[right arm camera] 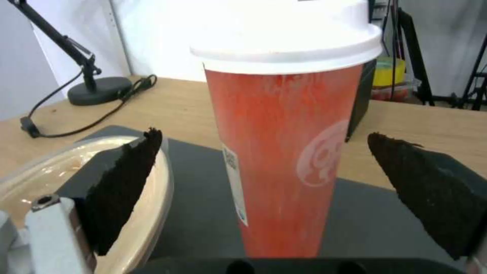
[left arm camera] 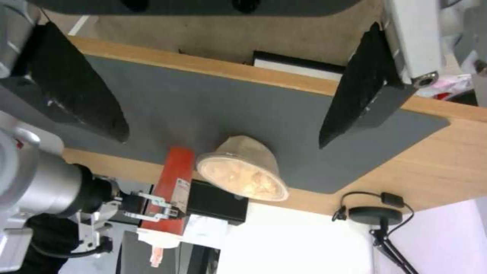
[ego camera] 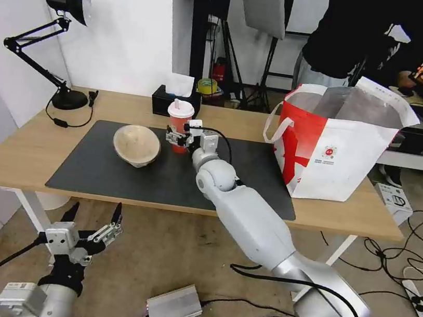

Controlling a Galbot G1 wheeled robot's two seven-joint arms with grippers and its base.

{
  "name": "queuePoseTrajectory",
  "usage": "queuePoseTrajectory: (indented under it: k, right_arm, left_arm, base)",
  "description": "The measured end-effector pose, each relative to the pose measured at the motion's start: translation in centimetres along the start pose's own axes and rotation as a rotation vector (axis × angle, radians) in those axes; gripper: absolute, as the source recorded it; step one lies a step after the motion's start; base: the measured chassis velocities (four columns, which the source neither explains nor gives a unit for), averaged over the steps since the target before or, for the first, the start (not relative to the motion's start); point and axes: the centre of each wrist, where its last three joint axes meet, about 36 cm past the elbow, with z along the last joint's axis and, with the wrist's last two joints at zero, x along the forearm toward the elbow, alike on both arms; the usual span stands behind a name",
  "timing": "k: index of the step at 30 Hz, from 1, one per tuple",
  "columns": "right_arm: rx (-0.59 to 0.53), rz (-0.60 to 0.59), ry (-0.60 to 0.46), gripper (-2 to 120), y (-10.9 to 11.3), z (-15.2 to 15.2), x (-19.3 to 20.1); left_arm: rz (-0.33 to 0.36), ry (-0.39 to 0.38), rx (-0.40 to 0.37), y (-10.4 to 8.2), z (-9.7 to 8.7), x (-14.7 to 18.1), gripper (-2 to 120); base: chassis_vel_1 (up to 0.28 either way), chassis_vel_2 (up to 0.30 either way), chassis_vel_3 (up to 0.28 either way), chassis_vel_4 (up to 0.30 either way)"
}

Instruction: Pick up the trash from the table and place it into the takeout bag.

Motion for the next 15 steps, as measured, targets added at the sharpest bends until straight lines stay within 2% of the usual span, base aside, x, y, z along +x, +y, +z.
queuePoseTrajectory:
  k: [15]
  right_arm:
    - [-0.001,0.014,0.003,100,-0.4,-0.1,-1.8]
  left_arm:
    - [0.005,0.001,0.003,-0.1,0.1,-0.1,100]
  base:
    - [0.000,0.000,0.000,0.000]
